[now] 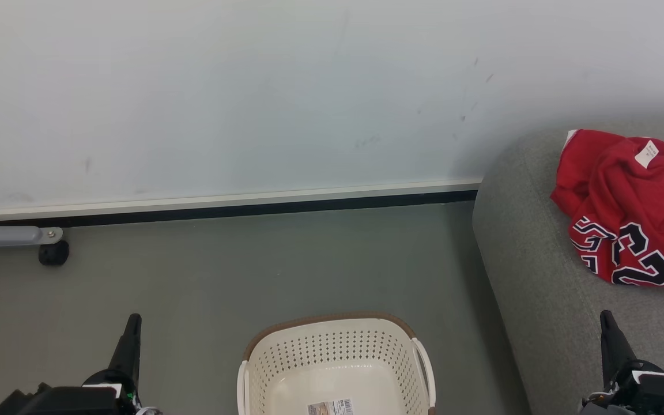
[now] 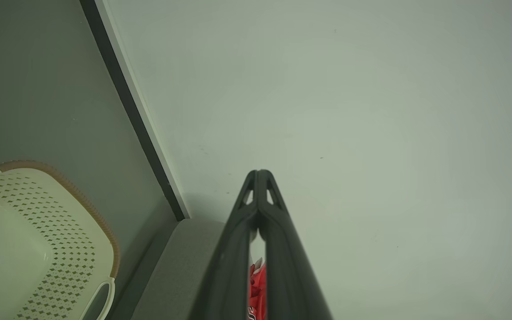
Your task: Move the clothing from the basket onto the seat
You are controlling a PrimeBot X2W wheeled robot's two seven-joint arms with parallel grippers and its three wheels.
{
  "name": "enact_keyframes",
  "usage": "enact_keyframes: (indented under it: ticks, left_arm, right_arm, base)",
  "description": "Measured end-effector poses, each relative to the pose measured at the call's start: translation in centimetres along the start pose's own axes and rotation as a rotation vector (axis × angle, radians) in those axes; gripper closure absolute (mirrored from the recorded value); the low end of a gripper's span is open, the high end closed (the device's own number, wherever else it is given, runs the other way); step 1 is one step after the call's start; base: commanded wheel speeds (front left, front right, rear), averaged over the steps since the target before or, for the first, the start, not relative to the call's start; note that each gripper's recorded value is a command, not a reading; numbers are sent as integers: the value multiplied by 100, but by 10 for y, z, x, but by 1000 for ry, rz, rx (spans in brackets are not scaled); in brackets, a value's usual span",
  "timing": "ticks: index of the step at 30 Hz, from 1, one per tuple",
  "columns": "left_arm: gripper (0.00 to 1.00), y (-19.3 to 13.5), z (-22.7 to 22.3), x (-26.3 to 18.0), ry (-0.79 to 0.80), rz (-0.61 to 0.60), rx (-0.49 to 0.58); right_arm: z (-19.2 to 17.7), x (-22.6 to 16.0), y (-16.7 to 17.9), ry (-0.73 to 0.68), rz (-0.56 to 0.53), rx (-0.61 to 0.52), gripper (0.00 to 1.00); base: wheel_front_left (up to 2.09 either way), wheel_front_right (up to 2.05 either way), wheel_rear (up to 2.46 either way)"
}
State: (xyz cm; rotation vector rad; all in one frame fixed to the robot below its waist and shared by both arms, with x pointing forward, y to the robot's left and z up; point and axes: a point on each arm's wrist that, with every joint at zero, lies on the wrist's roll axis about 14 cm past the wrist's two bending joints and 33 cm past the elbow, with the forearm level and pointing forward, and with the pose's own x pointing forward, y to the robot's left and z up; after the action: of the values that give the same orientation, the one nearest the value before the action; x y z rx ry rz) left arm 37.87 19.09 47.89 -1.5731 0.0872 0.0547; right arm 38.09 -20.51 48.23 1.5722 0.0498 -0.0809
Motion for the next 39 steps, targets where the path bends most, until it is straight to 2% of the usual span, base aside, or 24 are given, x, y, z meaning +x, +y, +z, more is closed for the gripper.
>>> enact_keyframes:
  ticks: [39]
  left_arm:
    - [100,0,0,0,0,2,0]
  right_arm:
    - [0,0,0,0,0,0,100]
  base:
    - [0,0,0]
